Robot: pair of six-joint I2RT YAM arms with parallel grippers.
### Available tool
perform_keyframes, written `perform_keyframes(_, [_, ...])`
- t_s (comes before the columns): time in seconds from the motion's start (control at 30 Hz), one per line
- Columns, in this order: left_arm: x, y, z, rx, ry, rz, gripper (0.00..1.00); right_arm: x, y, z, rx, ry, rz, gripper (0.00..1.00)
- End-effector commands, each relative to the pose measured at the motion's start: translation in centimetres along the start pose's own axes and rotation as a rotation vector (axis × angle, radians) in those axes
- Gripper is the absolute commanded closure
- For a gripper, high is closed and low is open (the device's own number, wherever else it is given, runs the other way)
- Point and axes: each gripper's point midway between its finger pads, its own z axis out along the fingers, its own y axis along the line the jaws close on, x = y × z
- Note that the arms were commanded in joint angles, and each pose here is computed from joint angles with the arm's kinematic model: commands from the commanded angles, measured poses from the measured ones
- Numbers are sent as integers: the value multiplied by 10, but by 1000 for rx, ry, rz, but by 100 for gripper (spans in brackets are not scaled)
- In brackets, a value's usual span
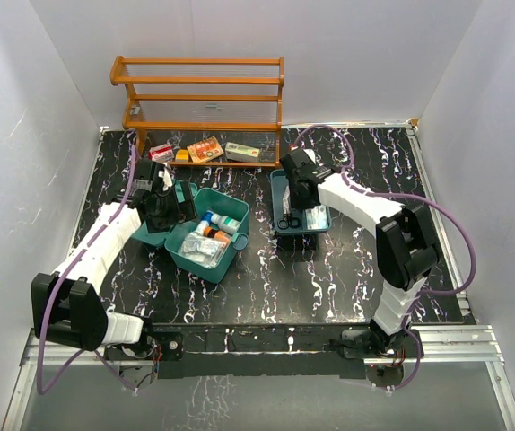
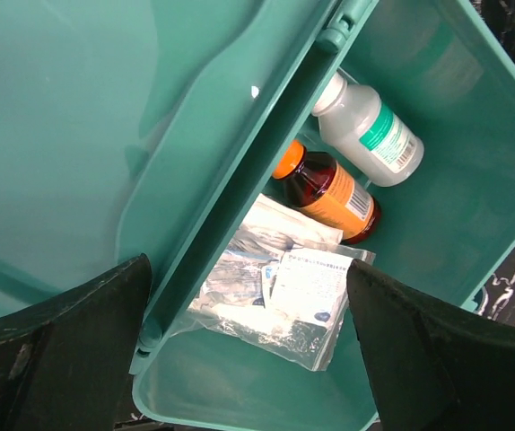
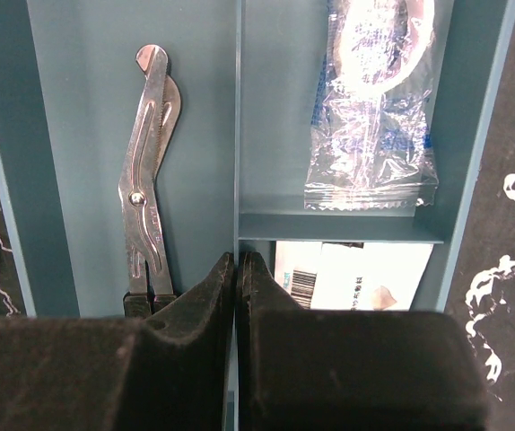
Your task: Organize the medicine kit
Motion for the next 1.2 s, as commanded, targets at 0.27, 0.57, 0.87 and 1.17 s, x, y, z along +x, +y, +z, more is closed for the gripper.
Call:
perform_keyframes(0.27, [22,-58,-1,369,32,-137,19,-42,-19,-74,24,-133,71,100])
perform_keyframes(0.57, [32,-92,-3,581,76,-240,22,-51,-17,-103,15,-91,98,100])
perform_keyframes(0.87, [23,-109,-2,674,57,-304,21,-67,8,-124,-59,-109,153,100])
perform_keyframes(1.17, [-3,-62,-21,350,-147,-258,18,-63,70,-127,-108,-103,105,100])
